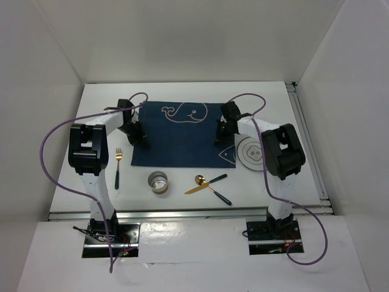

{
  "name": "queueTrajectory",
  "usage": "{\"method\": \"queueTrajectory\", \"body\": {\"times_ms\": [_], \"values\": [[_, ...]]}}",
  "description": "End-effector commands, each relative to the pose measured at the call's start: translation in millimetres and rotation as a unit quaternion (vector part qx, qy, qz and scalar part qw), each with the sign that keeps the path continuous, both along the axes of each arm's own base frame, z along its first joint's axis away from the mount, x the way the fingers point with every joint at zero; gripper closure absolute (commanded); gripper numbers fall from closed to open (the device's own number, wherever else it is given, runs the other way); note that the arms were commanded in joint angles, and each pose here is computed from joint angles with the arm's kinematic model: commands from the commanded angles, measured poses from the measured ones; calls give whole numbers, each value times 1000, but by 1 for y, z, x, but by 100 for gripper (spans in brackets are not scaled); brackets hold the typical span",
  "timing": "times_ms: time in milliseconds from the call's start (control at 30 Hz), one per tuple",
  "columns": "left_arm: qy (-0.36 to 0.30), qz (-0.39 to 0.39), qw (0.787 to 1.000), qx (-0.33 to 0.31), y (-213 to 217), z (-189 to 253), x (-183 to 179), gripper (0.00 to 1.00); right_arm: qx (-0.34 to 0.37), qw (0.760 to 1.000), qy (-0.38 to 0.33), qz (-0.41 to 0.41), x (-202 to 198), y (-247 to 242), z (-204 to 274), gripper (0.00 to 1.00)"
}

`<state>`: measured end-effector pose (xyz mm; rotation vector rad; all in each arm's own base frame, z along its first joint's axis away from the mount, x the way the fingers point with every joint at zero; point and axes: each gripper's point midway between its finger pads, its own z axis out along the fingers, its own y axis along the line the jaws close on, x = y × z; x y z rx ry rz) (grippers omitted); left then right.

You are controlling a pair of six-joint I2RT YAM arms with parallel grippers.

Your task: Set the dinner table for one person

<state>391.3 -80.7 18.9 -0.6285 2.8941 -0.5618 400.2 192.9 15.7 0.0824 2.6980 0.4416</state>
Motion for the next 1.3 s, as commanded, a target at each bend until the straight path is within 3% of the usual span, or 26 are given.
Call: {"method": "queueTrajectory", "body": {"times_ms": [0, 400, 633, 867, 900, 933, 1067, 1200, 1267], "values": [[23, -7, 999, 30, 14, -20, -18, 100, -40, 998, 39, -12, -22, -13, -36, 100], [29, -22, 999, 25, 2, -23, -43, 100, -101, 992, 61, -38, -44, -42, -47, 100], [22, -24, 999, 34, 2, -18, -48, 100, -89, 993, 62, -45, -54, -43, -41, 100], [2, -17, 998, 68, 13, 7, -35, 100, -66, 997, 4, -44, -27, -32, 19, 100], [-4, -15, 997, 72, 14, 9, -30, 96, -63, 997, -10, -40, -22, -31, 31, 100], [-17, -14, 997, 72, 14, 21, -25, 84, -54, 997, -31, -42, -11, -27, 49, 97], [-57, -20, 996, 71, 10, 58, -13, 60, -30, 994, -97, -38, 5, -21, 114, 65], [-104, -30, 991, 77, 8, 100, -10, 39, -1, 991, -132, -9, -2, -5, 151, 54], [-132, -31, 987, 80, 6, 124, -13, 35, 18, 990, -138, 37, -17, 25, 158, 43]]}}
